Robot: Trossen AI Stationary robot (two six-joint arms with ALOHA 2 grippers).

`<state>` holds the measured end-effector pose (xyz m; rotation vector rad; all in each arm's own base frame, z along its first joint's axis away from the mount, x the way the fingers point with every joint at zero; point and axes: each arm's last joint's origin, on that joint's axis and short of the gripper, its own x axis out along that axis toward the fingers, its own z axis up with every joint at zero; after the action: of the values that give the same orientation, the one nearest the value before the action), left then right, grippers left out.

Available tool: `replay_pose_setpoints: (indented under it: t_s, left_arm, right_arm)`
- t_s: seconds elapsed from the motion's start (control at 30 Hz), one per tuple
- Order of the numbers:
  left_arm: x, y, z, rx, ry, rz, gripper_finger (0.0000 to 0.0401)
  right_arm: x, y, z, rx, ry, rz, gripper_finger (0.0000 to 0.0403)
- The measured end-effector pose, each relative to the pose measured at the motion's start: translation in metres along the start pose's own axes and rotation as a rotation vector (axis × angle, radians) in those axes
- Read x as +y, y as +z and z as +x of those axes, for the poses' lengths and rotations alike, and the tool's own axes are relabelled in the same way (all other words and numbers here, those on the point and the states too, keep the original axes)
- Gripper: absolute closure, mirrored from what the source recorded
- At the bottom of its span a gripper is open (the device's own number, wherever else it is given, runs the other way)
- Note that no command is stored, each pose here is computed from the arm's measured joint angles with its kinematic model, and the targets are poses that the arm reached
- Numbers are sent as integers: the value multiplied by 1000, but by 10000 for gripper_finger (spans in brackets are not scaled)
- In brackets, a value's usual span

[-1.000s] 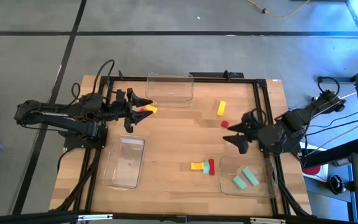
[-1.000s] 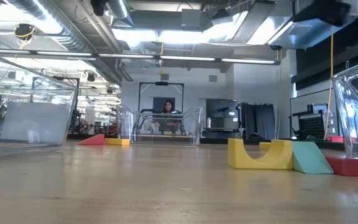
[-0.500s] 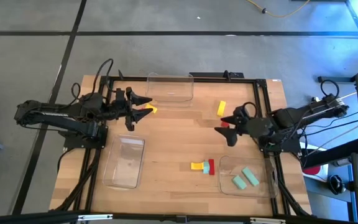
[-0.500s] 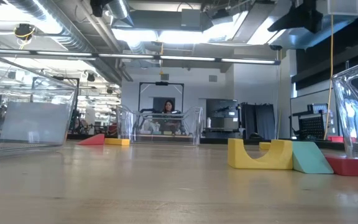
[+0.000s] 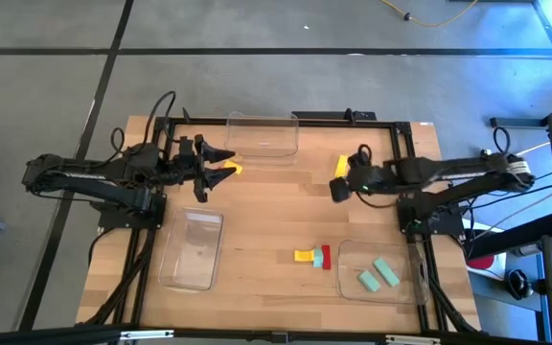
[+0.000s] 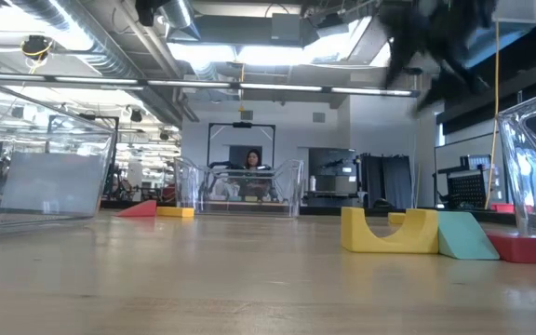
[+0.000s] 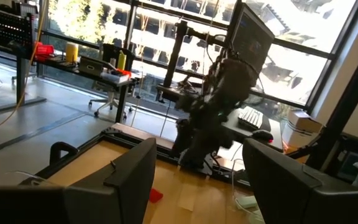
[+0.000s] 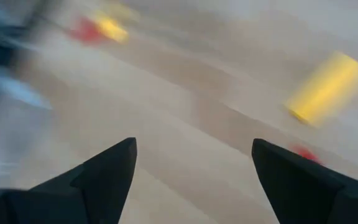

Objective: Sort & place blocks by color
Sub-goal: Put the top right red block on the top transparent bin

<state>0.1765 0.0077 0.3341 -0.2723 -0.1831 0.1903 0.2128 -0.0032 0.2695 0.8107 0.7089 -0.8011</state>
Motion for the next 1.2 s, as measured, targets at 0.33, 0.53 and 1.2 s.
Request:
replay_pose_setpoints:
  t_s: [0.33,0.53,1.2]
  left_arm:
    - [1,0,0,-5,17,6,170]
    - [1,0,0,-5,17,6,170]
    - [1,0,0,-5,19,5,170]
  right_arm:
    - [-28,9,61,377,-287,-481,83]
    - [-36,12,95,528,-286,-692,83]
    - [-71,-5,137,566,-162,-635,83]
